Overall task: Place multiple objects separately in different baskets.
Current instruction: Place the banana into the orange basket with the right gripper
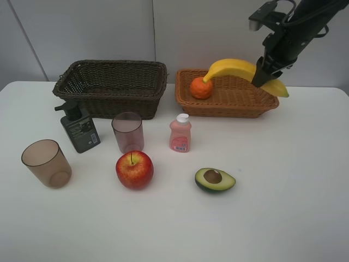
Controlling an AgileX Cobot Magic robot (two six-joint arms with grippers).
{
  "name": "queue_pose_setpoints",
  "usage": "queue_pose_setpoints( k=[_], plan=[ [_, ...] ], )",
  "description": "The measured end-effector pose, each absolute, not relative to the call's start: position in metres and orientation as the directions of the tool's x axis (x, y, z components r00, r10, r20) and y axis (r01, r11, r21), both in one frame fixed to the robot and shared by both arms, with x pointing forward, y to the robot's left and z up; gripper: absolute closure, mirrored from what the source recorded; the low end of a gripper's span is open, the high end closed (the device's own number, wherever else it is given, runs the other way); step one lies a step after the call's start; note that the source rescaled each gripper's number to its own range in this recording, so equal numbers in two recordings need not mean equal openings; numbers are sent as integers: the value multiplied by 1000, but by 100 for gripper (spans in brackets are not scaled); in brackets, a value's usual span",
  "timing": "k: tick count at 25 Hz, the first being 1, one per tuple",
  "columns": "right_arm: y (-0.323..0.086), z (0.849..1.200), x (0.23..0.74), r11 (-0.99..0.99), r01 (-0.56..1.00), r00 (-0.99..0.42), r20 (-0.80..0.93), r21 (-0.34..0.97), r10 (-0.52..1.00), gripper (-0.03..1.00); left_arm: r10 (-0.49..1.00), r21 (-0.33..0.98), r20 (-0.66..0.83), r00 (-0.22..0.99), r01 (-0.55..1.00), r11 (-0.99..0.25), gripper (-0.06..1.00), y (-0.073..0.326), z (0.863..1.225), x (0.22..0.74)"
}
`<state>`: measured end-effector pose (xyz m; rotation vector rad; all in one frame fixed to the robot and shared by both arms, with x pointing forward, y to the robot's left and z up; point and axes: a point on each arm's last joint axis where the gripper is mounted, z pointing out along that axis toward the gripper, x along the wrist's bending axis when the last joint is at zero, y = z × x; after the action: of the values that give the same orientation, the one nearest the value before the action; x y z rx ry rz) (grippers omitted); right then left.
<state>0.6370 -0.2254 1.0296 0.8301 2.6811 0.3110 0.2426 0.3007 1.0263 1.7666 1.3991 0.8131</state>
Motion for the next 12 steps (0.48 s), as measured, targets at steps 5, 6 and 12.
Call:
queue_pose_setpoints(
  k=[5,6,12],
  plan=[
    [-221,1020,665,806,503,-775,-251,312,580,92,977,844,38,209,517,-143,-6,301,1026,243],
    [-220,1018,670,806,502,-774,-252,314,581,92,977,844,38,209,517,-143,-6,301,1026,243],
    [-215,990,694,804,511,-778,-234,306,583,92,977,844,38,209,517,-143,-6,301,1026,243]
  ],
)
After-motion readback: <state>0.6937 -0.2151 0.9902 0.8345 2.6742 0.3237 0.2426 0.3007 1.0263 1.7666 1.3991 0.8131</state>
